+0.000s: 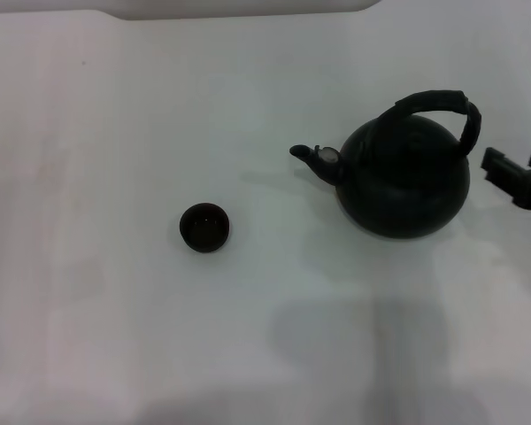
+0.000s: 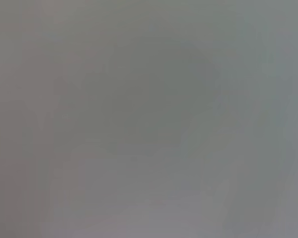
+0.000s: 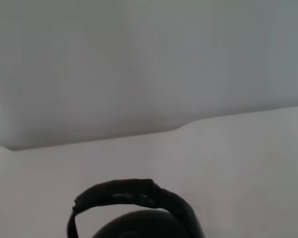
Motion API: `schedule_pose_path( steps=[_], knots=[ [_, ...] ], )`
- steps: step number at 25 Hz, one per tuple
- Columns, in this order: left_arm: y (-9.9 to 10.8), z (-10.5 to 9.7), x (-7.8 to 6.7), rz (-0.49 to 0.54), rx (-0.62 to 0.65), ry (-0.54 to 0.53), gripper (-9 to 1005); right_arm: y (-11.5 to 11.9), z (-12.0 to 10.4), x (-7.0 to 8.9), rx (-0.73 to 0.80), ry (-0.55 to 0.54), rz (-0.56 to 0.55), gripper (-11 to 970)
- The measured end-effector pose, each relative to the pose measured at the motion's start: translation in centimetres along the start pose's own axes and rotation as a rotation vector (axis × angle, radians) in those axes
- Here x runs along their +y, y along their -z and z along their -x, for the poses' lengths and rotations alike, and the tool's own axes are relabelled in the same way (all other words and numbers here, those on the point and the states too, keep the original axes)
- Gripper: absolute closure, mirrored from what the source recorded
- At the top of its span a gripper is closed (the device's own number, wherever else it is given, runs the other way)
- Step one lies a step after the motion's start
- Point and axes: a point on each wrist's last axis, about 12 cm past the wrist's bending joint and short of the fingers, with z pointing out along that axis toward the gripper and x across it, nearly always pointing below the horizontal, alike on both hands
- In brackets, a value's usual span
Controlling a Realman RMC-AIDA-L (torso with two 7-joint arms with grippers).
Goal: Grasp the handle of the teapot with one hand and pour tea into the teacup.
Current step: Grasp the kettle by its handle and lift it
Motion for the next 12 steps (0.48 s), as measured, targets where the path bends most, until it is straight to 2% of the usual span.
schedule_pose_path(
  steps=[5, 12],
  knots=[
    [-0.3, 0.1, 0.0, -0.004, -0.003, -0.003, 120, -0.8, -1.8, 0.4, -0.045, -0.034, -0.002, 326],
    [-0.7, 0.3, -0.1, -0.010, -0.009, -0.004, 119, -1.8, -2.8, 0.8, -0.082, -0.044, 0.009, 327]
  ],
)
